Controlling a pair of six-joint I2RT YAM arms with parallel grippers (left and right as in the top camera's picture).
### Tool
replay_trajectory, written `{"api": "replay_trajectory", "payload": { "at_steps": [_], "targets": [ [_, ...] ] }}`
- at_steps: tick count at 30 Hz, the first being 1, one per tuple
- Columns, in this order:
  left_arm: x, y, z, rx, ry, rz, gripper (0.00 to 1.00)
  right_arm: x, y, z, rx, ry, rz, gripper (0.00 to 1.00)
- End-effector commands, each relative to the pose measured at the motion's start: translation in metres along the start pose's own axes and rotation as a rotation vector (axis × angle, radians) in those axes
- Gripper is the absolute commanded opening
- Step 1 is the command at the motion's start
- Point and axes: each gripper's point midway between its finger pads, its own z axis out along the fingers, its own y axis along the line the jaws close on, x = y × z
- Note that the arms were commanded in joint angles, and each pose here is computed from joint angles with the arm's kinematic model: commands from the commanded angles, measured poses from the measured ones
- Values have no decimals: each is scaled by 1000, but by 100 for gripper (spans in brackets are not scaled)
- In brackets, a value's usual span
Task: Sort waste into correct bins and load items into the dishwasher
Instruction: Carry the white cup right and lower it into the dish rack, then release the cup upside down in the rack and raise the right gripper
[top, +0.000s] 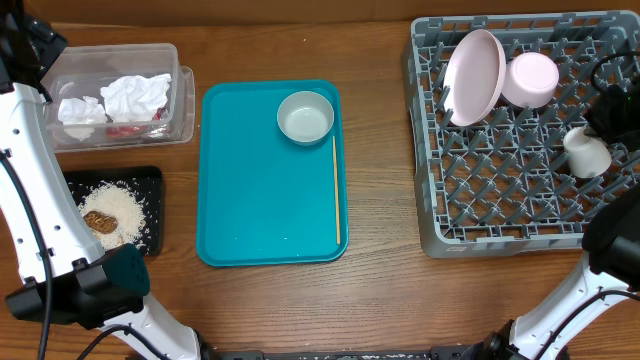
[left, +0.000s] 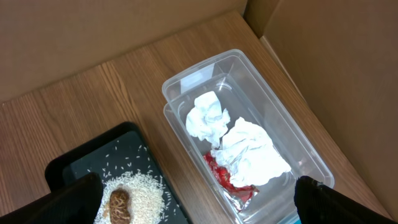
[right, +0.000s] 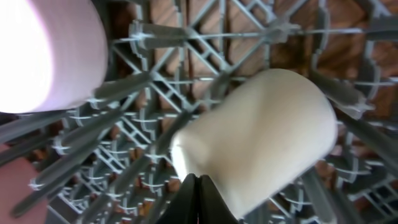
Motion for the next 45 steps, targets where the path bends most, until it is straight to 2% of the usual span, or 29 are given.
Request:
{"api": "replay_trajectory", "payload": {
  "at_steps": [1,5,12,19,25,30,34,45],
  "targets": [
    [3,-4,2,-1,2,-8,100,-2,-11,-6,71,-29,22,4],
    [3,-4,2,-1,2,-7,100,-3,-17,-6,107,-39,40,4],
    [3,-4,2,-1,2,-8,100,-7,-57,-18,332,-110,205,4],
    [3,-4,2,-1,2,-7,100,-11,-69,-45,416,-176,311,4],
    [3,-4,2,-1,2,-8,100,-20,-59,-89,362,-274,354,4],
    [3,-4,2,-1,2,-7,100,-24,-33,-120,235,-329,334,4],
    [3,-4,2,-1,2,-8,100,-22,-15,-117,163,-300,255,4],
    [3,-4,2,-1,2,-8,100,14,-21,-55,226,-84,240,4]
  ]
}}
